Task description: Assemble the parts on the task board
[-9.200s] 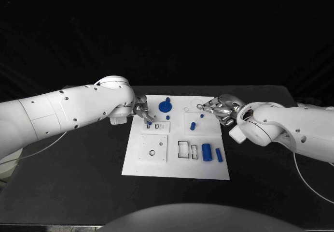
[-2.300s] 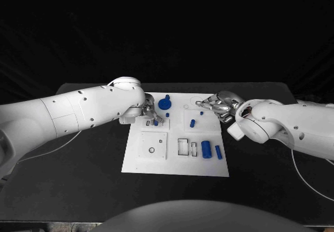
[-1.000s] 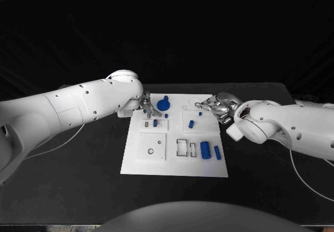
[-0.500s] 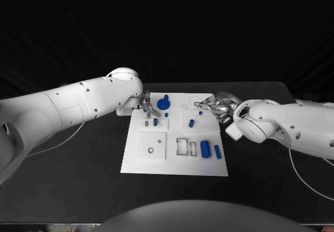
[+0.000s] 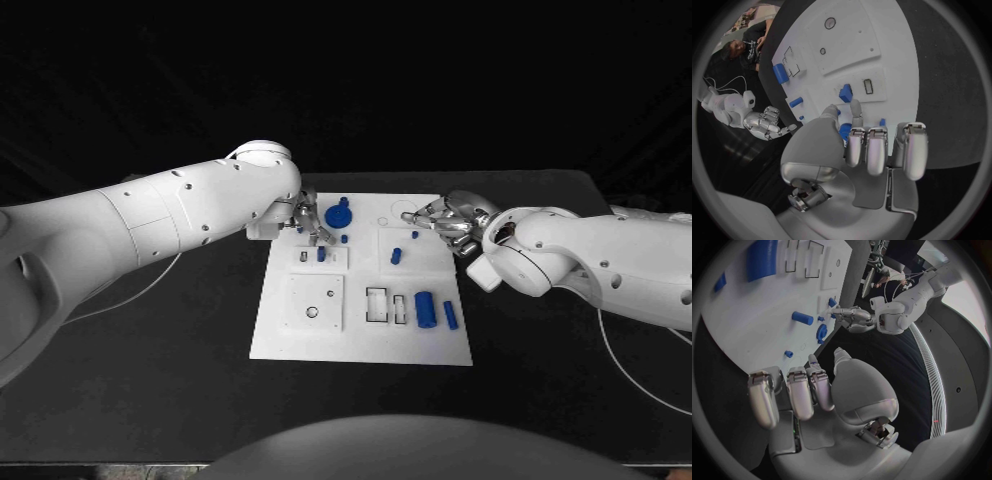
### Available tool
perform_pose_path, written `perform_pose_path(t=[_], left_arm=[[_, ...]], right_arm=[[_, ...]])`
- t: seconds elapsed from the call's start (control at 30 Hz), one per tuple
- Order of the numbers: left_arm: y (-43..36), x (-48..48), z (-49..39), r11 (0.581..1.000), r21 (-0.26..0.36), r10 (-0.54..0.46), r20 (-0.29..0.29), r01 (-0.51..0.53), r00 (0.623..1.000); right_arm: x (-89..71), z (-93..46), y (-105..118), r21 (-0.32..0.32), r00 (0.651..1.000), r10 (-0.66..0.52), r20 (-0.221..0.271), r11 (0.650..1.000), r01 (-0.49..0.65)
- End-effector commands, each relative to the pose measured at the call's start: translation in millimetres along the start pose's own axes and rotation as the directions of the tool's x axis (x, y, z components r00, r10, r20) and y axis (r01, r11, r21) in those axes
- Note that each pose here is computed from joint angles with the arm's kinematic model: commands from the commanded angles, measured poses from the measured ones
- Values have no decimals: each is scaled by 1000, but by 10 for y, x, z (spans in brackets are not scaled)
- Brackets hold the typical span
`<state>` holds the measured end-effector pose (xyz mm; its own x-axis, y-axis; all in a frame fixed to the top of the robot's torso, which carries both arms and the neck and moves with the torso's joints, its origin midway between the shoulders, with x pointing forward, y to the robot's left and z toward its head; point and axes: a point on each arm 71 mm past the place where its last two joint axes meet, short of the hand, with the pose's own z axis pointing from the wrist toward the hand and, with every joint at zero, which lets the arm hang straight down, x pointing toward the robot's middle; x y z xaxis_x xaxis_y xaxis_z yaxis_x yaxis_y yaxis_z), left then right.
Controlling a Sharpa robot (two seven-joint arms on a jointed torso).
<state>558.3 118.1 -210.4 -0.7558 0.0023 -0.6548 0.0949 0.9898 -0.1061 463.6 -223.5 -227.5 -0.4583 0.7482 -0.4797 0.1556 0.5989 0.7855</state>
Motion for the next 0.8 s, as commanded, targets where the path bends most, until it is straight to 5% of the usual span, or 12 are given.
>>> perform_pose_path(t=[0.03,0.8], left_arm=[[-45,10,2,1000,21,6,-19,-6,1000],[-52,67,32,1000,0,31,-57,-31,998]], right_arm=[[18,2,5,-4,1000,-6,-12,1000,6],[25,5,10,-6,1000,-6,-15,1000,6]])
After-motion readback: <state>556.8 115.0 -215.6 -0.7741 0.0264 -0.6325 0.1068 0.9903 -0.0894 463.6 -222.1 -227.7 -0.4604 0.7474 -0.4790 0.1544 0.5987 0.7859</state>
